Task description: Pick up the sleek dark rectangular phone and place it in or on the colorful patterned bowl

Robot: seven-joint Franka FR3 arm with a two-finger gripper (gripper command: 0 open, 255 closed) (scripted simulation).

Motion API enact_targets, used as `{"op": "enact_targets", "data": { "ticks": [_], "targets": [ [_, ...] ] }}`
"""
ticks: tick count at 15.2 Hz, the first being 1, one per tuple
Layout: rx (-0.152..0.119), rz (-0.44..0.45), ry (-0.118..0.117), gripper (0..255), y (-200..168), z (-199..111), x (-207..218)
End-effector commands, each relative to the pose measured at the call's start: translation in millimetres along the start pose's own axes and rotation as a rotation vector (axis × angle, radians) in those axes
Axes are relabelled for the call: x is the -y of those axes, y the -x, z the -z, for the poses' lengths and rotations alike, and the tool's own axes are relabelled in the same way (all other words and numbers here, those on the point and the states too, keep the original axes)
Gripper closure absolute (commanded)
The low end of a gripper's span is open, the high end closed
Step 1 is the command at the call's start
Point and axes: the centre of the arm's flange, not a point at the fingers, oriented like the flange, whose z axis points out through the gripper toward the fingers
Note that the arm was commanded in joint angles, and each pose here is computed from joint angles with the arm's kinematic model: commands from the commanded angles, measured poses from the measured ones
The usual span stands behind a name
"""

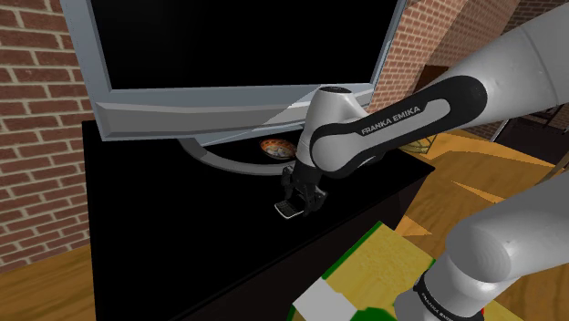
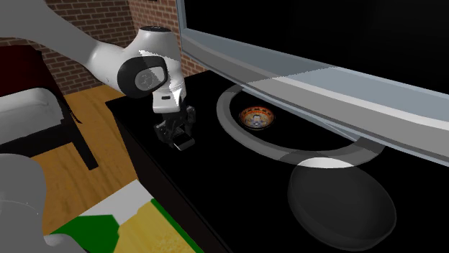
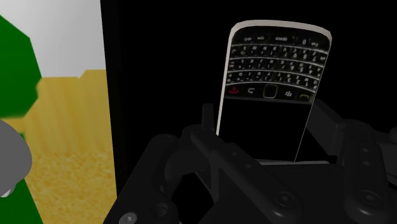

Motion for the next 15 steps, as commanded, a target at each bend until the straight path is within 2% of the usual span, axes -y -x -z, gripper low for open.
{"op": "enact_targets", "data": {
  "ticks": [1, 7, 15],
  "targets": [
    [0.001, 0.0, 0.0, 255, 0, -1, 0],
    [0.001, 0.0, 0.0, 255, 0, -1, 0],
    [0.001, 0.0, 0.0, 255, 1, 41, 2]
  ]
}}
